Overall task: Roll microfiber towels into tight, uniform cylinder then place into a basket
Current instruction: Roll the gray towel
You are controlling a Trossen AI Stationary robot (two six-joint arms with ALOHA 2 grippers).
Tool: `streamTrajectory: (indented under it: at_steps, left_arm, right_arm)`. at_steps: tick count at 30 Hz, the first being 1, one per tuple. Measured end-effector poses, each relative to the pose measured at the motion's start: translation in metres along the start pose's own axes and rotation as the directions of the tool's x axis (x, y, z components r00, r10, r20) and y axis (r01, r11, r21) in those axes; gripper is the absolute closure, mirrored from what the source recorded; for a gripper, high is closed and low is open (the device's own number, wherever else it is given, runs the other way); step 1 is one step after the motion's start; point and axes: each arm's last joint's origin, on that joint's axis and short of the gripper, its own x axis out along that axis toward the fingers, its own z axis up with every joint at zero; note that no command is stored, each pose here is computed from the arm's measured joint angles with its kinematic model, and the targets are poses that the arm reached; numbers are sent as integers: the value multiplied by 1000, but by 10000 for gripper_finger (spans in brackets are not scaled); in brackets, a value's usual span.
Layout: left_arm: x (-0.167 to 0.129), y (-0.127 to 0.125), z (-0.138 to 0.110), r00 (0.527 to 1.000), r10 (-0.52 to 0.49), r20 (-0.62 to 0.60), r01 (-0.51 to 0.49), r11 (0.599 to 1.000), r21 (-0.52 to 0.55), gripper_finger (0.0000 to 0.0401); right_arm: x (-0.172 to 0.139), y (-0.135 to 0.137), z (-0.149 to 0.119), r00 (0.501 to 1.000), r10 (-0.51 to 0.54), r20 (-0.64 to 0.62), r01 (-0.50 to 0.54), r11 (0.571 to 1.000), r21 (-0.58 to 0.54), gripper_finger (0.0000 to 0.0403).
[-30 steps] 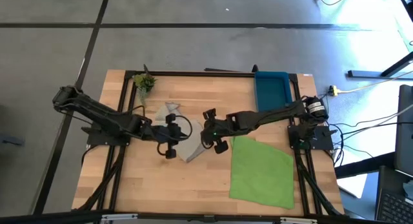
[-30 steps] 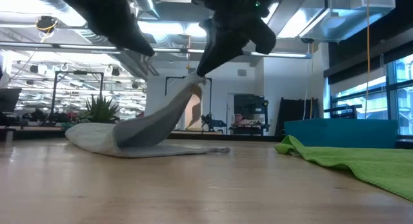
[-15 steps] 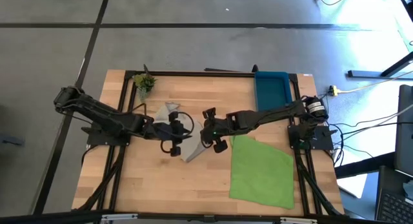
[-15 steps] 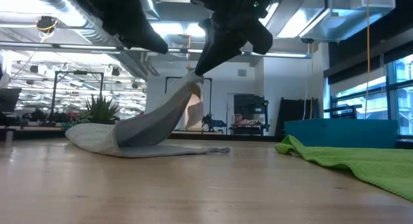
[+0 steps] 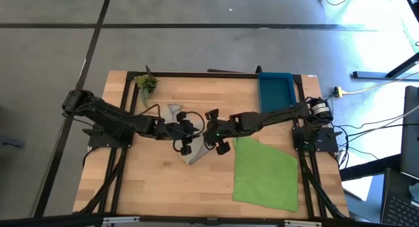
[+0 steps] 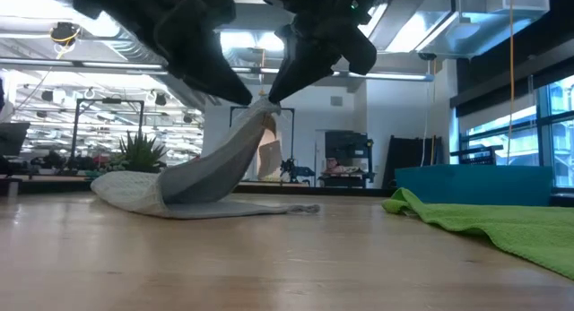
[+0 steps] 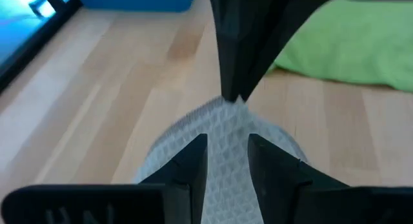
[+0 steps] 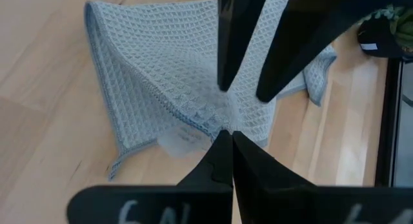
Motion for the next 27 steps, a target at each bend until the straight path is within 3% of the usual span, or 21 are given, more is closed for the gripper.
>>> streamTrajectory:
  at_steps: [13, 27]
  left_arm:
    - [9, 12, 8, 992, -125, 33, 127, 990, -69, 301]
    - [27, 8, -1, 993, -121, 8, 121, 991, -64, 299]
  right_arm:
    - [0, 0, 1, 1000, -3, 7, 3, 1000, 2, 403]
    - [0, 0, 1, 1000, -4, 8, 4, 1000, 2, 403]
